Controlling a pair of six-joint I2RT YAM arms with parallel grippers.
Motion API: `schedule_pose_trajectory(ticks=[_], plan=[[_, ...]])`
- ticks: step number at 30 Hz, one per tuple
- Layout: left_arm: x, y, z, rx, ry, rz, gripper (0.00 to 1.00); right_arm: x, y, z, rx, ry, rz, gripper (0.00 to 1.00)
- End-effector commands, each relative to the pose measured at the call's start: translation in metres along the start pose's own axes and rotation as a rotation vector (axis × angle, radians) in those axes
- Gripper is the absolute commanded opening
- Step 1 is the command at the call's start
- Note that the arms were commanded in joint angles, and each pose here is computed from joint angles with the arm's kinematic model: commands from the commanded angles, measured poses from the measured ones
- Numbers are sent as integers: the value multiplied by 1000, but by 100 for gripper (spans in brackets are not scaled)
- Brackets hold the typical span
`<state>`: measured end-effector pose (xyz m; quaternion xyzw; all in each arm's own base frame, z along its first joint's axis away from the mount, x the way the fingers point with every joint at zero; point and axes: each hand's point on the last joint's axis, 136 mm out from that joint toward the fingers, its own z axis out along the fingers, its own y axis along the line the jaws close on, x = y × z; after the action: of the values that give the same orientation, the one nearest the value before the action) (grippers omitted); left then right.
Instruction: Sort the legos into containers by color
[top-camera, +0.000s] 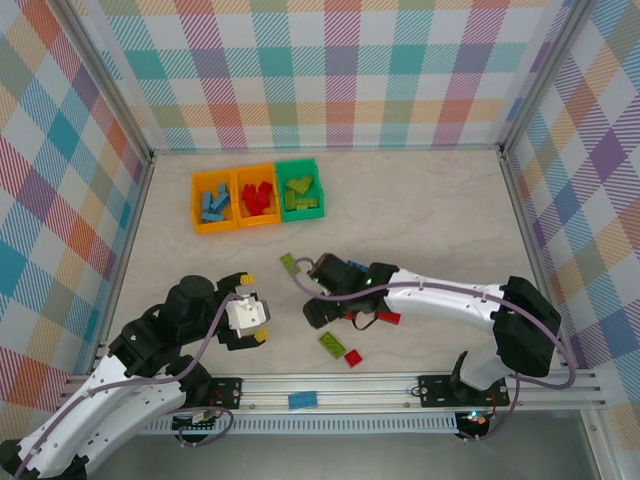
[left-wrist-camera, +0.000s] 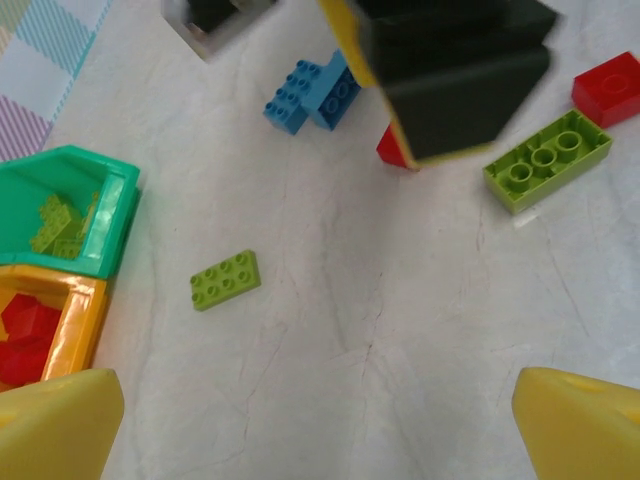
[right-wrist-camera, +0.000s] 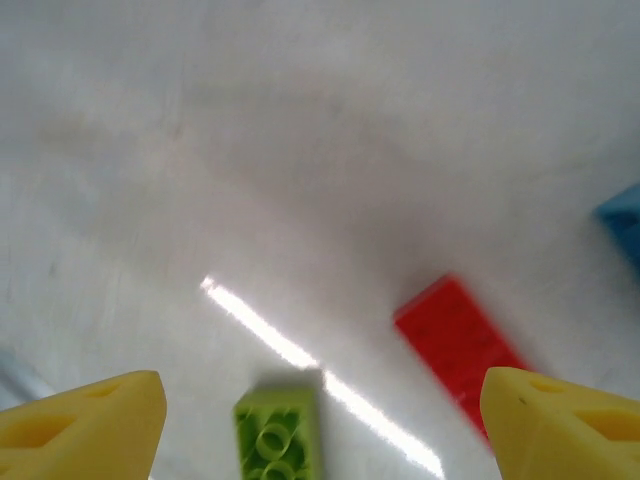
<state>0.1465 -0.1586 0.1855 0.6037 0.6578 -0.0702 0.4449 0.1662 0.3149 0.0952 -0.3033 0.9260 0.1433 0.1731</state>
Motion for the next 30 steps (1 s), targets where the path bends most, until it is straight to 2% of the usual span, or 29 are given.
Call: schedule_pose_trajectory(ticks=[1,8,15,18,20,25,27,30], plan=[[-4,-13,6,76,-44,15,100,44,-8,14,58,140,14,82],[-4,-26,13,163,-40,0,100,69,-3,44,78,246,-3,68],[-1,-25,14,158,-27,-2,100,79,-6,58,100,290,-9,43],[-1,-25,14,155,-24,-1,100,75,-8,55,114,273,-9,33],[0,-25,15,154,-23,-1,100,68,-9,49,112,236,-11,24],[0,-24,14,151,-23,-1,100,32,-8,32,70,97,17,15],[-1,-23,14,143,-25,0,100,3,-10,21,44,-4,27,14],[-2,-19,14,120,-34,2,100,-63,-23,-2,13,-215,58,11]])
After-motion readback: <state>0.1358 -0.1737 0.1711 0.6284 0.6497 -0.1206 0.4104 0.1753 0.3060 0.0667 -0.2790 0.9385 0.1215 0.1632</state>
